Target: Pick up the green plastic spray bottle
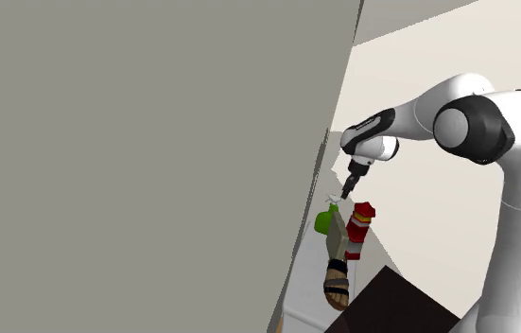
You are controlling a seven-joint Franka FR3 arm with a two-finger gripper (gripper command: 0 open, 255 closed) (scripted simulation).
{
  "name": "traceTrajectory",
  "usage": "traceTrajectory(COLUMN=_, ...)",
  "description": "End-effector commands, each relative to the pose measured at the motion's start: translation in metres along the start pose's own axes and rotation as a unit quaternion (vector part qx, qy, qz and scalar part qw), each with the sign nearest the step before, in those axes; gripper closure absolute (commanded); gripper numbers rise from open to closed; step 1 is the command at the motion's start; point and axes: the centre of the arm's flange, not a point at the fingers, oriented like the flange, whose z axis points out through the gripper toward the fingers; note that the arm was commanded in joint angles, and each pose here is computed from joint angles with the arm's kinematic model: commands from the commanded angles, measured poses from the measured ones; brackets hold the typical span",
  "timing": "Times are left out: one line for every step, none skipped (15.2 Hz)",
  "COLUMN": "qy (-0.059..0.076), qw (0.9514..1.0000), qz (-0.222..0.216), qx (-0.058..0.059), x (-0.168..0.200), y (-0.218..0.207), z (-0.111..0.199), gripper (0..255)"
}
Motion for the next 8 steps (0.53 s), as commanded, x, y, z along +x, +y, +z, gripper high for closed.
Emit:
traceTrajectory(qy=0.002, qw=1.0000, qz=-0.008, qx=0.001, x=0.009, y=0.018, z=0.017, gripper=0)
traceTrajectory(qy=0.003, qw=0.9999, qz=-0.011, qx=0.001, x=0.013, y=0.027, z=0.025, gripper=0)
traceTrajectory(qy=0.004, qw=0.9999, qz=-0.015, qx=0.001, x=0.018, y=0.037, z=0.033, gripper=0)
traceTrajectory(qy=0.005, qw=0.9998, qz=-0.018, qx=0.002, x=0.022, y=0.046, z=0.041, gripper=0)
traceTrajectory(qy=0.006, qw=0.9998, qz=-0.021, qx=0.002, x=0.027, y=0.056, z=0.049, gripper=0)
traceTrajectory(qy=0.007, qw=0.9997, qz=-0.025, qx=0.002, x=0.031, y=0.065, z=0.057, gripper=0)
traceTrajectory(qy=0.008, qw=0.9996, qz=-0.026, qx=0.002, x=0.033, y=0.068, z=0.059, gripper=0)
traceTrajectory(qy=0.008, qw=0.9996, qz=-0.026, qx=0.002, x=0.032, y=0.068, z=0.065, gripper=0)
